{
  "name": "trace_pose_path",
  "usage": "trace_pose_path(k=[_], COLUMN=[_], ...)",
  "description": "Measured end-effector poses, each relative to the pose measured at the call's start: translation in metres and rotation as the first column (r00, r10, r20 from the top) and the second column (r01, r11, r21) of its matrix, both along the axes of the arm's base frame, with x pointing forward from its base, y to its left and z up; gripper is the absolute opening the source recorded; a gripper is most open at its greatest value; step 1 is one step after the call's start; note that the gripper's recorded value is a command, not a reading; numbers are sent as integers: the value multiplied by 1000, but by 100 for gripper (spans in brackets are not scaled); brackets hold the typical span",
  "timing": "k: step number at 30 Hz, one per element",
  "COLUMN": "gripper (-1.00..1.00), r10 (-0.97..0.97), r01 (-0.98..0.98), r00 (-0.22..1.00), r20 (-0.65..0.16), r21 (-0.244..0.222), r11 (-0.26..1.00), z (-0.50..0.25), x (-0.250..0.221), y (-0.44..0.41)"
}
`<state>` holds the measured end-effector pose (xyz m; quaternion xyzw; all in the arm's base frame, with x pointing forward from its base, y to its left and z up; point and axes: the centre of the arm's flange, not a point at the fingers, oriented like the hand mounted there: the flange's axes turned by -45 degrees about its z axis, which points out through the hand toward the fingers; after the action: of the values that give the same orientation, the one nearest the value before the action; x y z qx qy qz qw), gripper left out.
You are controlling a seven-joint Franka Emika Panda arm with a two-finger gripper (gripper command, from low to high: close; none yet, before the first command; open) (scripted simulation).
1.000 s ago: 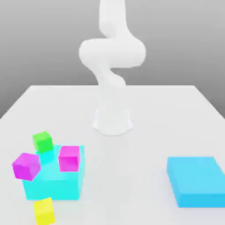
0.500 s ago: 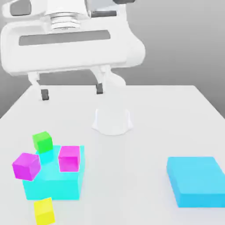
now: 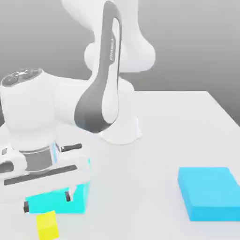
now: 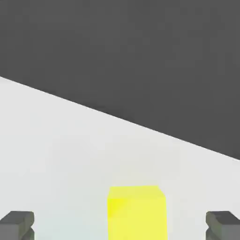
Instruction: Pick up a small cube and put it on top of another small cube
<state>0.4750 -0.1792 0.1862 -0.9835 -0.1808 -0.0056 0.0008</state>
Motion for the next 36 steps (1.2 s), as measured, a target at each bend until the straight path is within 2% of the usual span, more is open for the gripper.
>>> trace_pose_path(k=[3, 4, 11, 17, 29, 34, 35, 36], gripper=[0, -100, -100, -100, -100, -100, 100, 100], r10=[5, 5, 5, -10, -170, -174, -175, -172], r01=[-5, -5, -5, 10, 170, 175, 175, 172], r00=[1000, 1000, 1000, 1000, 985, 985, 985, 985], r20=[-8, -9, -11, -10, -11, -11, -11, -11], r21=[-5, -5, -4, 1, 4, 4, 1, 1], r11=[1000, 1000, 1000, 1000, 985, 985, 985, 985], z=[-42, -54, -55, 17, 132, 95, 83, 83], x=[-2, -3, -3, -7, -77, -83, -83, -83], y=[-3, -3, -3, -8, -60, -59, -59, -58])
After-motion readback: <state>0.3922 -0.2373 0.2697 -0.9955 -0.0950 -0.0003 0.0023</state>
